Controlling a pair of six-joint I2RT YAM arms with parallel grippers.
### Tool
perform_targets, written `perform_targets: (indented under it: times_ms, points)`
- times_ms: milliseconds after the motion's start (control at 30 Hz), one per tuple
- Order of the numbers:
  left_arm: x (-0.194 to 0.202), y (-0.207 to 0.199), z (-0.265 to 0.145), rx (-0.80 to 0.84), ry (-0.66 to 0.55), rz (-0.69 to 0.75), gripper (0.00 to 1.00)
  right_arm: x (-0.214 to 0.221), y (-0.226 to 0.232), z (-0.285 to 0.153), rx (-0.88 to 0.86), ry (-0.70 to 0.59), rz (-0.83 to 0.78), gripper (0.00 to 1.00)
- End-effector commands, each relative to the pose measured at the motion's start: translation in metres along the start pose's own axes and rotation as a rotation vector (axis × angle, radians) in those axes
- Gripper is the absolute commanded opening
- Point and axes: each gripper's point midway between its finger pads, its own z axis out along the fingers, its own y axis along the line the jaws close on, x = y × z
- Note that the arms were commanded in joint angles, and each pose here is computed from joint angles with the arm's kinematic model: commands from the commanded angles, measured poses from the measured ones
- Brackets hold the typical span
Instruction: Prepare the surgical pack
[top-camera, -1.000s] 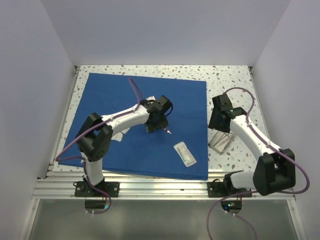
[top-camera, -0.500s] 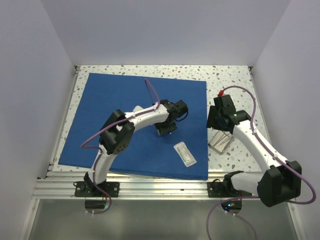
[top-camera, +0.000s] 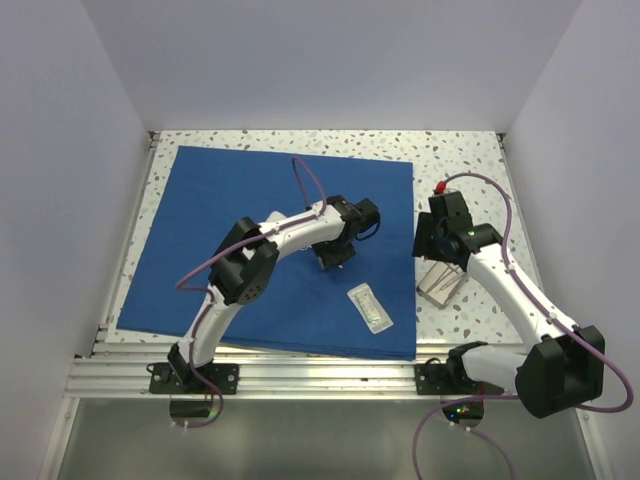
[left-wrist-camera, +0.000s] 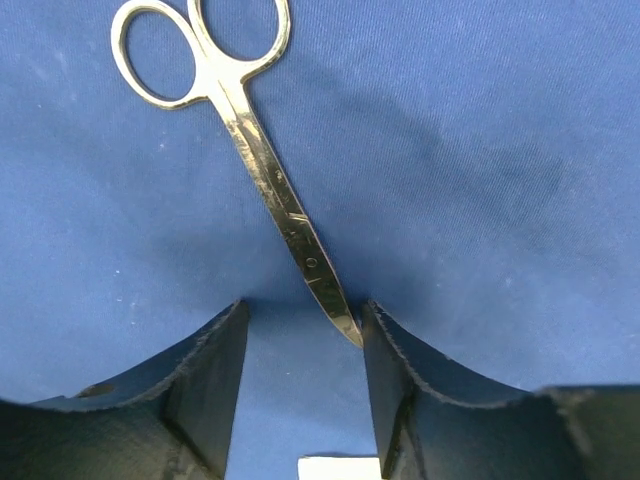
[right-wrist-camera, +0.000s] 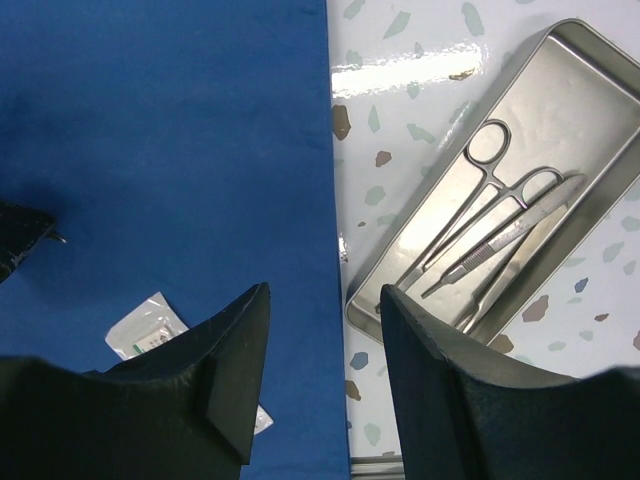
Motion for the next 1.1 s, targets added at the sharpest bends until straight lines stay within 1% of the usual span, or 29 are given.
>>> perform_targets:
  times_ms: [0, 100, 167, 200, 267, 300, 367, 400, 533, 600, 667, 767, 800, 867, 900, 933, 967, 1000, 1033, 1067]
  points:
    - [-0.007, 0.011, 0.01, -0.07, -0.02, -0.035, 0.51, -0.009, 0.004, -0.007, -0.032, -0.051, -0.006, 0.52]
    - [-0.007, 0.013, 0.014, -0.078, -0.017, -0.03, 0.43, -0.011, 0.005, -0.008, -0.035, -0.056, -0.009, 0.52]
    - [-0.007, 0.013, 0.016, -0.081, -0.021, -0.019, 0.41, -0.011, 0.005, -0.008, -0.04, -0.054, -0.008, 0.52]
    - [-0.009, 0.012, 0.016, -0.076, -0.028, -0.015, 0.36, -0.01, 0.006, -0.008, -0.045, -0.05, -0.009, 0.52]
    - [-0.009, 0.012, 0.017, -0.075, -0.03, -0.001, 0.32, -0.008, 0.008, -0.008, -0.058, -0.047, -0.007, 0.52]
    - [-0.01, 0.011, 0.017, -0.07, -0.033, 0.001, 0.28, -0.008, 0.008, -0.007, -0.058, -0.045, -0.005, 0.52]
    - [-0.011, 0.011, 0.017, -0.067, -0.038, 0.01, 0.24, -0.006, 0.009, -0.006, -0.062, -0.038, -0.004, 0.52]
    - [-0.012, 0.01, 0.016, -0.065, -0.041, 0.012, 0.2, -0.007, 0.009, -0.006, -0.064, -0.039, -0.005, 0.52]
    - [-0.015, 0.011, 0.01, -0.054, -0.053, 0.021, 0.1, -0.007, 0.013, -0.005, -0.078, -0.034, -0.001, 0.51]
    - [-0.015, 0.012, 0.008, -0.047, -0.059, 0.032, 0.01, -0.005, 0.018, -0.005, -0.102, -0.024, 0.0, 0.51]
    - [-0.018, 0.012, 0.004, -0.033, -0.065, 0.038, 0.0, -0.005, 0.022, -0.005, -0.124, -0.016, 0.005, 0.51]
    - [-0.02, 0.014, -0.004, -0.001, -0.079, 0.072, 0.0, -0.003, 0.037, -0.004, -0.203, 0.003, 0.009, 0.51]
    - [-0.017, 0.015, -0.003, 0.011, -0.09, 0.114, 0.0, 0.001, 0.05, -0.005, -0.271, 0.033, 0.006, 0.52]
    - [-0.022, 0.014, -0.015, 0.055, -0.134, 0.145, 0.0, 0.001, 0.062, -0.002, -0.331, 0.043, 0.007, 0.53]
    - [-0.015, 0.022, -0.013, 0.054, -0.14, 0.189, 0.0, 0.003, 0.066, 0.004, -0.343, 0.063, 0.009, 0.54]
    - [-0.018, 0.015, -0.026, 0.118, -0.169, 0.22, 0.0, 0.002, 0.072, 0.005, -0.37, 0.069, 0.016, 0.56]
    - [-0.016, 0.016, -0.032, 0.14, -0.193, 0.245, 0.0, 0.001, 0.076, 0.008, -0.382, 0.075, 0.022, 0.57]
    - [-0.009, 0.027, -0.027, 0.135, -0.195, 0.281, 0.0, 0.002, 0.08, 0.01, -0.399, 0.088, 0.028, 0.58]
    - [-0.015, 0.017, -0.046, 0.235, -0.228, 0.301, 0.0, 0.003, 0.089, 0.015, -0.436, 0.11, 0.045, 0.61]
    - [-0.002, 0.027, -0.039, 0.255, -0.199, 0.349, 0.0, 0.005, 0.096, 0.017, -0.465, 0.127, 0.056, 0.62]
